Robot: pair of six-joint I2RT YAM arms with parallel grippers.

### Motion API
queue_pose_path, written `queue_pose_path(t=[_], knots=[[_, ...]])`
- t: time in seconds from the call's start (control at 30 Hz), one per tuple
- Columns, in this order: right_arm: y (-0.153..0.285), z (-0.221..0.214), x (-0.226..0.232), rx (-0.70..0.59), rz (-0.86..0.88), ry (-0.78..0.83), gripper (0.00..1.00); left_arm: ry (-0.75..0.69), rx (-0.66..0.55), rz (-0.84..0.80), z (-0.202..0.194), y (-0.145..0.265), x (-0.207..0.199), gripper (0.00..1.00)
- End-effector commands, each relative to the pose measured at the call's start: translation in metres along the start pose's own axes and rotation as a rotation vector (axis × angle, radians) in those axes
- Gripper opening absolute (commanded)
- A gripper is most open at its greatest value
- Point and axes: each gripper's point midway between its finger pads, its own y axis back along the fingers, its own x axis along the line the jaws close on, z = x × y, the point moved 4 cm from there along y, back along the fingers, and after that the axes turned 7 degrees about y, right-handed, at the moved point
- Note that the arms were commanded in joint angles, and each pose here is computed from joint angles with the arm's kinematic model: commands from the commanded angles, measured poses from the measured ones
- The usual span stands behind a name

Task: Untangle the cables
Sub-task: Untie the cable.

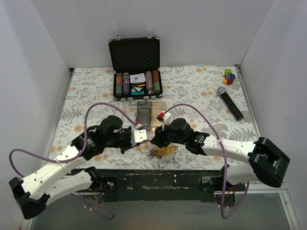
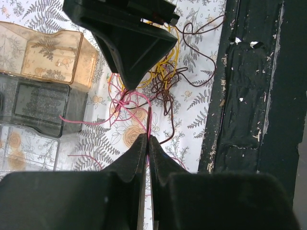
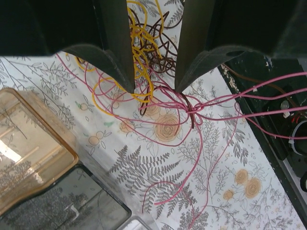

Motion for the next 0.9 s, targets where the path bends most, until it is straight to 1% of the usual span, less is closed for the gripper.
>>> queue_pose_path(t=[0.0,0.1,0.17,0.23,0.27,0.37,0.47,0.6,0.77,0.87], knots=[[-0.011,0.038,0.011,-0.115,0.056,0.051,0.45,-0.006,-0.046,0.028,0.015,0.013,0.002,0.00],[-0.015,0.036,0.013,-0.101,0.073,0.049,0.41,-0.006,-0.043,0.035,0.014,0.014,0.003,0.00],[-0.016,0.031,0.012,-0.085,0.072,0.042,0.36,-0.008,-0.046,0.040,0.015,0.015,0.003,0.00],[-0.016,0.025,0.012,-0.070,0.076,0.030,0.28,-0.009,-0.046,0.044,0.014,0.015,0.003,0.00],[-0.016,0.023,0.012,-0.066,0.078,0.023,0.24,-0.010,-0.047,0.050,0.015,0.016,0.004,0.00],[-0.013,0.013,0.010,-0.053,0.068,-0.001,0.02,-0.016,-0.048,0.062,0.016,0.018,0.006,0.00],[-0.004,0.005,0.003,-0.046,0.010,-0.019,0.01,-0.028,-0.039,0.083,0.017,0.022,0.008,0.00],[0.016,-0.009,-0.016,-0.053,-0.122,-0.038,0.01,-0.045,-0.013,0.092,0.007,0.027,0.006,0.00],[0.031,-0.037,-0.030,0.009,-0.219,-0.080,0.01,-0.049,-0.009,0.099,0.005,0.032,0.004,0.00],[0.035,-0.055,-0.035,0.060,-0.243,-0.109,0.01,-0.054,-0.008,0.122,0.010,0.040,0.007,0.00]])
